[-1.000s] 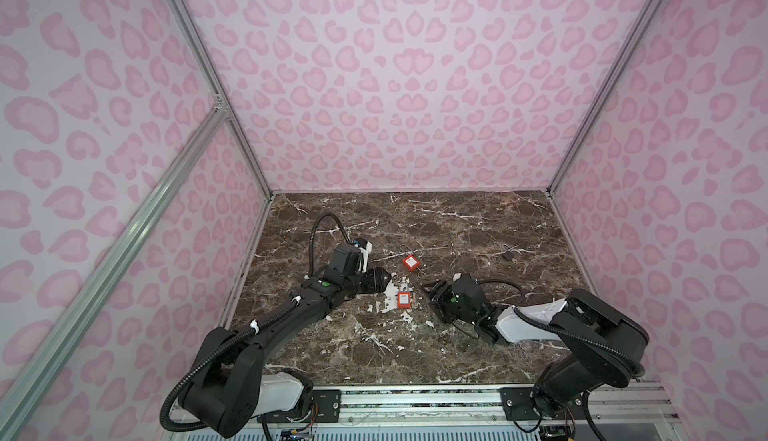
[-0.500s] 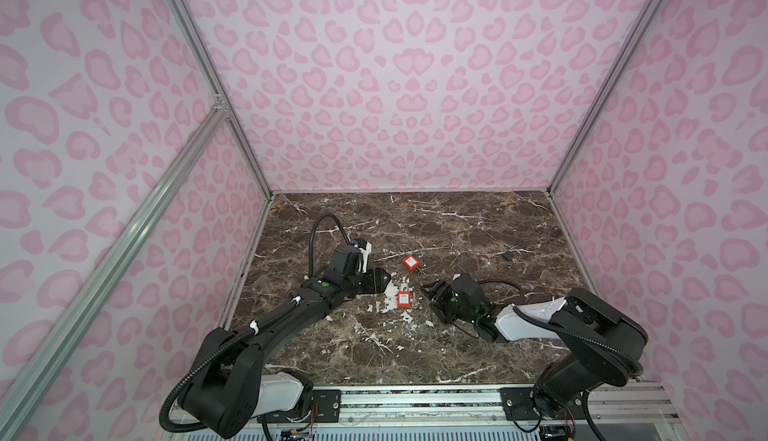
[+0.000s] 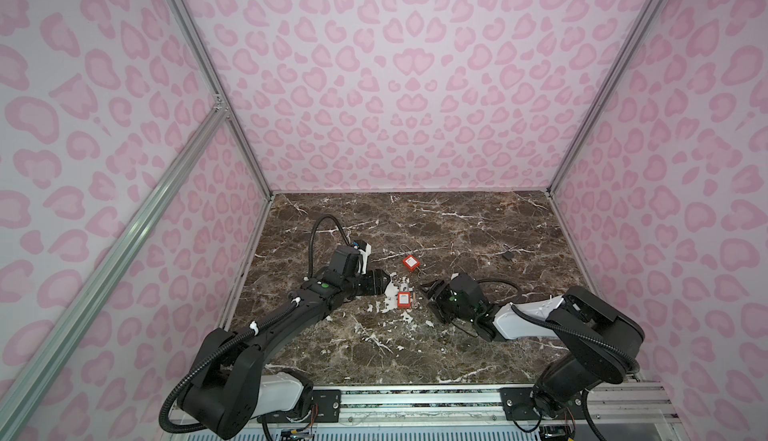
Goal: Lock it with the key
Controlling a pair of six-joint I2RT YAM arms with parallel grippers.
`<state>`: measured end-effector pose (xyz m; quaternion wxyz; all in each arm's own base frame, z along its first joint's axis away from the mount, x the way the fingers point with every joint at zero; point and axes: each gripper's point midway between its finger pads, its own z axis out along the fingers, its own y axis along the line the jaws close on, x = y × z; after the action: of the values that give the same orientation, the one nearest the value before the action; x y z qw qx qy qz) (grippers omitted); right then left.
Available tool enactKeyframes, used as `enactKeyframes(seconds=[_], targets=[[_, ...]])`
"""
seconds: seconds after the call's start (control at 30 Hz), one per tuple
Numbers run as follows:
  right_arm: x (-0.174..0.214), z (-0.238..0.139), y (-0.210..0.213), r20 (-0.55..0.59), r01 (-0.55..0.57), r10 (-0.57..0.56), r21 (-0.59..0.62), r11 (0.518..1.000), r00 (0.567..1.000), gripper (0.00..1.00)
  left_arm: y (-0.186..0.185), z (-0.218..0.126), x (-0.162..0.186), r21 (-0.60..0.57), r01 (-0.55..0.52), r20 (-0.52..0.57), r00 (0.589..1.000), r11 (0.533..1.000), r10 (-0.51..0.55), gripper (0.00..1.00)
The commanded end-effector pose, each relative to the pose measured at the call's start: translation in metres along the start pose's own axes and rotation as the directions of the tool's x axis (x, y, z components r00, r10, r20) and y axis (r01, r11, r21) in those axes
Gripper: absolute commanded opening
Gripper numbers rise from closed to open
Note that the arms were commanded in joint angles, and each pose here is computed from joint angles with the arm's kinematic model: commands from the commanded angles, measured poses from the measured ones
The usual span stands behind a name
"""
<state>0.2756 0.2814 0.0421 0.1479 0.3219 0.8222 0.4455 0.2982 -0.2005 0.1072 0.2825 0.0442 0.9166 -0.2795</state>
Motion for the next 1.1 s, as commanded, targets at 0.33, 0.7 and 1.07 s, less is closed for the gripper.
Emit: enactKeyframes(seconds=[0.33, 0.7, 1.07], targets=[[-0.032, -0.017, 0.042, 0.038, 0.362, -0.368, 0.11, 0.926, 0.929, 0.71, -0.005, 0.008, -0.009, 0.023, 0.059, 0.009, 0.998, 0.998, -0.059, 0.71], [-0.07, 0.006, 0.079, -0.242, 0.88, -0.846, 0.167, 0.445, 0.474, 0.68, -0.007, 0.018, -0.023, 0.042, 0.13, 0.042, 0.99, 0.991, -0.131, 0.7], [-0.082, 0.065, 0.079, -0.406, 0.944, -0.853, 0.093, 0.317, 0.327, 0.66, 0.003, 0.025, -0.015, 0.034, 0.153, -0.051, 0.987, 0.988, -0.151, 0.7]])
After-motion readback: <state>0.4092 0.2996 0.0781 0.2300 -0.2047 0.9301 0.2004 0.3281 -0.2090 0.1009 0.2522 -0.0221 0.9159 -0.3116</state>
